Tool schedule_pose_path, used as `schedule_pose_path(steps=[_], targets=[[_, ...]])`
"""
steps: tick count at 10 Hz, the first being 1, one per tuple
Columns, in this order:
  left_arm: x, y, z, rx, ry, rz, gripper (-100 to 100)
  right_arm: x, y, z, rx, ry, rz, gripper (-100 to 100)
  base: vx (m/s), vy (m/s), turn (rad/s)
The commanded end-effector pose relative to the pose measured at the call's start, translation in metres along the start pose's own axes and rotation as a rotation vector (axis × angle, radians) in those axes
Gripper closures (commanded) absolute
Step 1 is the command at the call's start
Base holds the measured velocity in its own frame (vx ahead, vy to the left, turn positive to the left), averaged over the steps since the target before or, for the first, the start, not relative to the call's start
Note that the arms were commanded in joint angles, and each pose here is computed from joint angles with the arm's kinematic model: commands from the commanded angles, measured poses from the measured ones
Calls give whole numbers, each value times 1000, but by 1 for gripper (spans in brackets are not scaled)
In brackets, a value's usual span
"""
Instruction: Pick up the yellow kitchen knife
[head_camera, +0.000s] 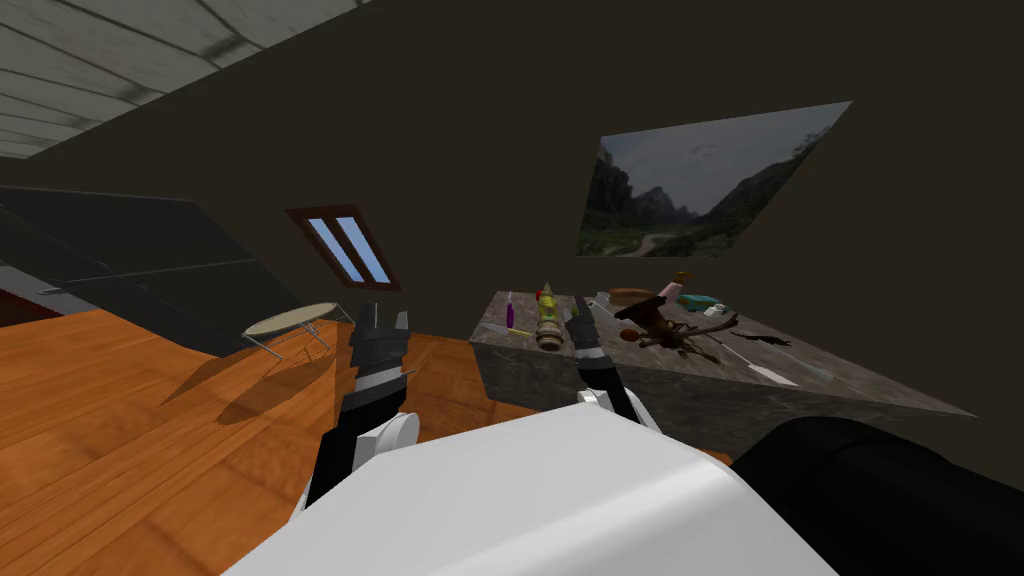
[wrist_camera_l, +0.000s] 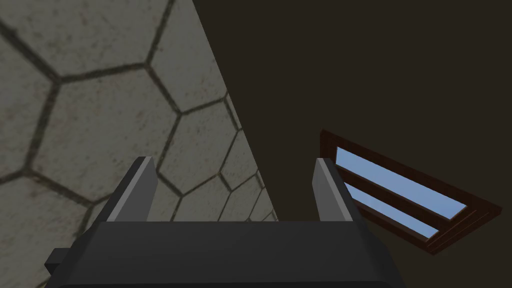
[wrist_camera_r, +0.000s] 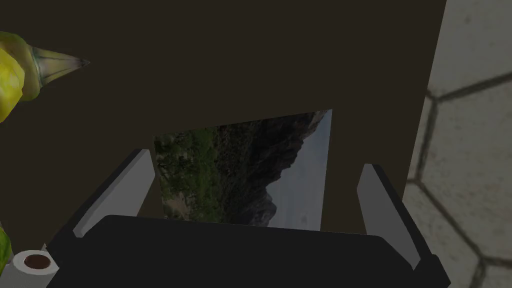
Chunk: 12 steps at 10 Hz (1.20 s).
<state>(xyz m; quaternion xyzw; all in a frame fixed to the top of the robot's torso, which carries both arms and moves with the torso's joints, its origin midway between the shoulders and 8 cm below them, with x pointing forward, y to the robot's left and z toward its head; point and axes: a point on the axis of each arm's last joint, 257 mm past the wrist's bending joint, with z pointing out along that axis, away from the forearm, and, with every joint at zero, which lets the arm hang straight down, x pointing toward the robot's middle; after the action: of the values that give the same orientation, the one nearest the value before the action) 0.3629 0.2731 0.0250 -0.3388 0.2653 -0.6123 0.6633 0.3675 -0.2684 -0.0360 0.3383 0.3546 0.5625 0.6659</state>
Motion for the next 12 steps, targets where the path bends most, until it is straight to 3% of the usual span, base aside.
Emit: schedule_pose_path(steps=[1,7,12], targets=[[0,0,0,0,0,0,0,4,-7,-4,23,33,-15,-100,-84,64,51],[0,0,0,0,0,-1,0,21,-49,-28,154,162,-89,-100,-149,178,51],[0,0,0,0,0,-1,0,30,-106,-68,306,331,-232,-100,-142,269,74]])
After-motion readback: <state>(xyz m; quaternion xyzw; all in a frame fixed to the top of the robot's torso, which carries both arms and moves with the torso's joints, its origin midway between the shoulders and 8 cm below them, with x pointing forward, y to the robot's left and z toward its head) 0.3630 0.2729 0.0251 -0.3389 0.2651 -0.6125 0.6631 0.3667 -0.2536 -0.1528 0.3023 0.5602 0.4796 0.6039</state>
